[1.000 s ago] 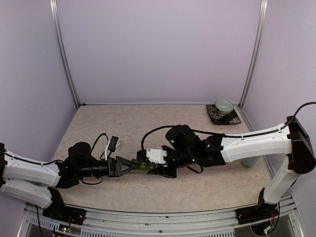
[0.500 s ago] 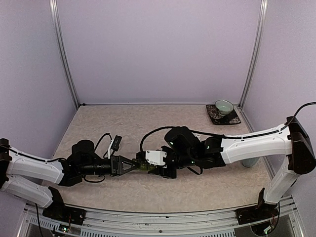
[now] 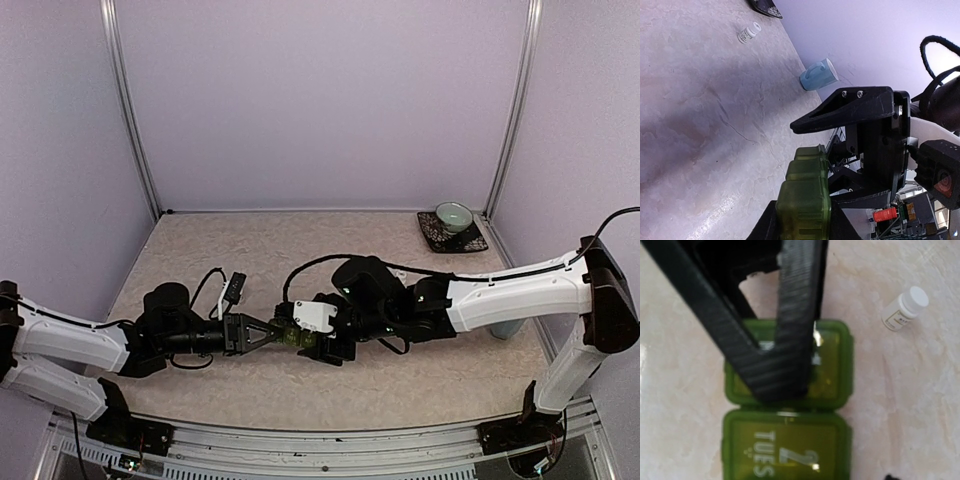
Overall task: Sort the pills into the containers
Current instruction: Pass from the right arm to the left, then adjust the pill container.
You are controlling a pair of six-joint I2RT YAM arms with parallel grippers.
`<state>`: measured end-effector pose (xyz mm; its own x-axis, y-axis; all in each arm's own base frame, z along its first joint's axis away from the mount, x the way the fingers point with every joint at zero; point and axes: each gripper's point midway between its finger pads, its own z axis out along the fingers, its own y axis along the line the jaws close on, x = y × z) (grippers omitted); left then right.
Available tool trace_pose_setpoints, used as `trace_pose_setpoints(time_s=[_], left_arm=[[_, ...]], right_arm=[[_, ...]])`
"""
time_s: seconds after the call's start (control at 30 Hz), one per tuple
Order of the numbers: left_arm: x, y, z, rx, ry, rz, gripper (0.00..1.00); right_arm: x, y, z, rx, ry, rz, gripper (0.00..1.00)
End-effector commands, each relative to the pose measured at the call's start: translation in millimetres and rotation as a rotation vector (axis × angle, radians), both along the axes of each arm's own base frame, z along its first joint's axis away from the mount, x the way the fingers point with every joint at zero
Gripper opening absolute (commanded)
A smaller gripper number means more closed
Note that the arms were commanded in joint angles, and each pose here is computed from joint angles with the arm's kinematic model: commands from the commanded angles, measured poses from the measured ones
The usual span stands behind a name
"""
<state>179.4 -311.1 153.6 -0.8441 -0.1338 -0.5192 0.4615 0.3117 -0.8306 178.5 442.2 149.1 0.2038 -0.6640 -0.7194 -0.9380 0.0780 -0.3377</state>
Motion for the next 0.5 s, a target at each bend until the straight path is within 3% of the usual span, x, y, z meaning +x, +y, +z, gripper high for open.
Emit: trace_pose_setpoints(time_s=[0.0, 0.17, 0.33, 0.47], left_arm=[[3, 4, 12, -0.039, -0.04, 0.018, 0.25], [1, 7, 14, -0.04, -0.062, 0.011, 0.25], [-13, 6, 20, -0.04, -0.122, -0.077, 0.25], [-23, 1, 22, -0.017, -0.155, -0.162, 0.25]], right_arm=[[-6, 10, 19, 0.077, 0.031, 0.006, 0.75], [-17, 4, 44, 0.174, 0.145, 0.053, 0.84], [-11, -22, 66, 0.287, 0.464, 0.136, 0.86], [-7, -35, 58, 0.239, 0.655, 0.174, 0.86]])
